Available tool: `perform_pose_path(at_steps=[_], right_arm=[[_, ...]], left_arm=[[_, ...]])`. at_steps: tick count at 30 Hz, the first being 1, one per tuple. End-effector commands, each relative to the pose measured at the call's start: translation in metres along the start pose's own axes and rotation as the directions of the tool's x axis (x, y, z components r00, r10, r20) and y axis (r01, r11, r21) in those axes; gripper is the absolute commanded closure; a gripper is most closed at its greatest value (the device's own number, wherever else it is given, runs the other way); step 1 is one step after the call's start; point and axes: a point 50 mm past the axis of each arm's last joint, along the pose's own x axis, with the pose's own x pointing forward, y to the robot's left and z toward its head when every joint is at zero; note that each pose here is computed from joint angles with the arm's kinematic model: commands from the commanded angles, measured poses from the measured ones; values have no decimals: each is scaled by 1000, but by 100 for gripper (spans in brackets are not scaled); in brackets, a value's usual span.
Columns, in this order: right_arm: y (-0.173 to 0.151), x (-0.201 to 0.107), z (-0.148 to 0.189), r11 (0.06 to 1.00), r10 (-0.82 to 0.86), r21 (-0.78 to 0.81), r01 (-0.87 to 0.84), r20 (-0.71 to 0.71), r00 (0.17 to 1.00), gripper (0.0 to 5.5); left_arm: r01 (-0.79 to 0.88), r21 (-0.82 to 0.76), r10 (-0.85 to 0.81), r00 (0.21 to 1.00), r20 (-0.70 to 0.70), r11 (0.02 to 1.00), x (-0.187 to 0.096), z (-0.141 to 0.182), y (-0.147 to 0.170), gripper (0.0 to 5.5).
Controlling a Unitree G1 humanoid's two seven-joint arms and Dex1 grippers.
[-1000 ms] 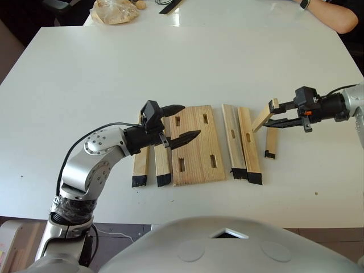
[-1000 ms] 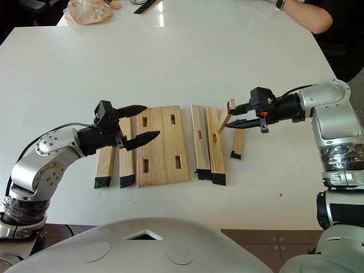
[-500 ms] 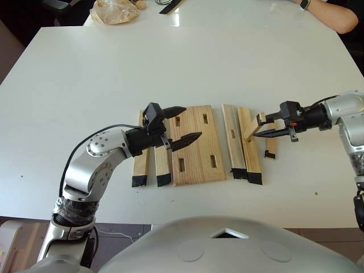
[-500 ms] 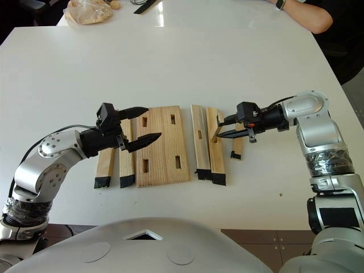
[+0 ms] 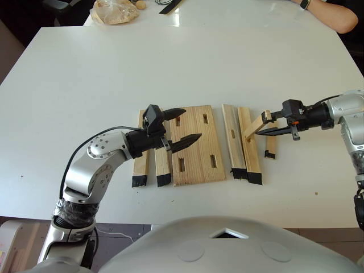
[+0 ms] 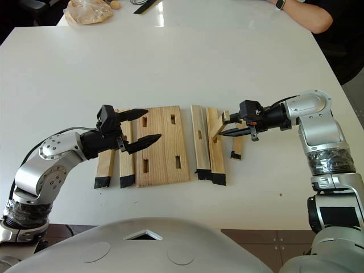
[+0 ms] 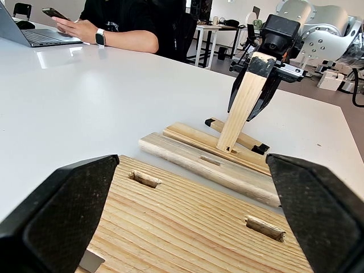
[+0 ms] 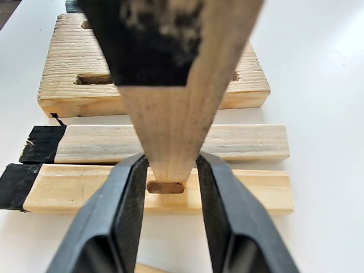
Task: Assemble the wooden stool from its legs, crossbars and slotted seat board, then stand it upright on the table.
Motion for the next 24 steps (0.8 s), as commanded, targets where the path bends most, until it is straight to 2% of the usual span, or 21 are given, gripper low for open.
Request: perform_pose_path(at_steps=[1,14,24], right_arm=[[1,-7,1,1000,6,-1,-6,-28,1000,419],[0,-12,1,1000,16,-18,-17,-71,997,419],[4,7,-14,994,60,-80,-74,-164,985,419]], left_arm=[[-7,0,7,1000,3,1000,0,0,-2,71],[-17,-5,17,1000,8,1000,1,-2,-4,71],[-8,-1,8,1000,-6,1000,2,-3,-5,71]])
